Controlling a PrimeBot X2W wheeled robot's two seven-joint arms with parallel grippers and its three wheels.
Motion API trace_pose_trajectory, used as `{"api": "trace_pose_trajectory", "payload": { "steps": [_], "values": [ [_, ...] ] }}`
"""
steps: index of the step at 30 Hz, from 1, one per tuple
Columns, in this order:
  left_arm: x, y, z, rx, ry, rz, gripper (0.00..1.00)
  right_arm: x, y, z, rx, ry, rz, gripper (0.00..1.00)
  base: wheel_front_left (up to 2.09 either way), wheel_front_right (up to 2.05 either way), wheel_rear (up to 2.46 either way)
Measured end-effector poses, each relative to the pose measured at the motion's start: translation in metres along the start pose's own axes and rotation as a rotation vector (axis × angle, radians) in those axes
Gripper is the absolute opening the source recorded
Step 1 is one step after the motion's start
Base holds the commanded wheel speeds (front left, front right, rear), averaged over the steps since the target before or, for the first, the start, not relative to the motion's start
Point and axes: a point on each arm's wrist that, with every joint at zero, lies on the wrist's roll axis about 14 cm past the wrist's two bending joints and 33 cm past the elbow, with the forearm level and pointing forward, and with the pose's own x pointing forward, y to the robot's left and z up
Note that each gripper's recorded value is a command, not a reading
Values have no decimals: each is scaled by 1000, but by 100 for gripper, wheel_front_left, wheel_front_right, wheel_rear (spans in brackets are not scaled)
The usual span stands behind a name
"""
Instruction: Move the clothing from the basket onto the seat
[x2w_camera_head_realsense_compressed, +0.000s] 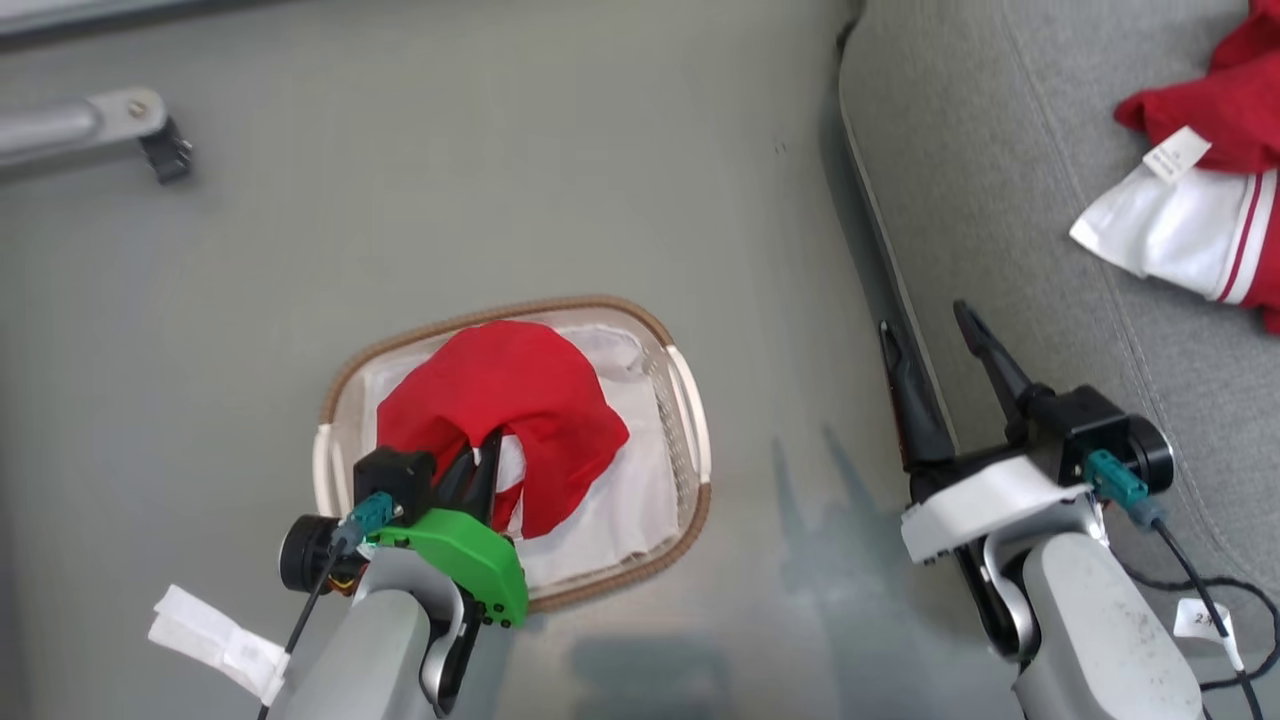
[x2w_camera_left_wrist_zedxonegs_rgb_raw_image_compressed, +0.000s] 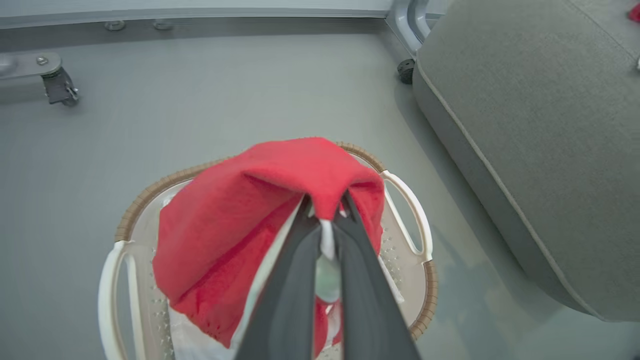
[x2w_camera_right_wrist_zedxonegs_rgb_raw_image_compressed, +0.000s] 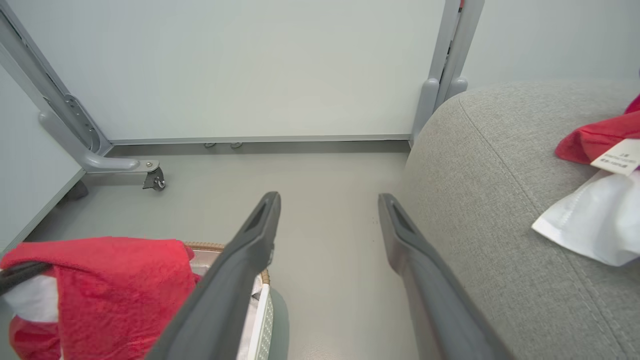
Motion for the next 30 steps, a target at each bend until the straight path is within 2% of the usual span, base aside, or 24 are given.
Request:
{"api": "trace_pose_trajectory", "payload": {
  "steps": [14, 30],
  "values": [
    [-77, -11, 116, 70, -400, 55, 0, -44, 39, 27, 4, -62, 89, 100, 0, 0, 0],
    [-136, -66, 197, 144, -688, -52, 0, -82, 55, 35, 11, -91, 122, 100, 0, 0, 0]
  ]
}}
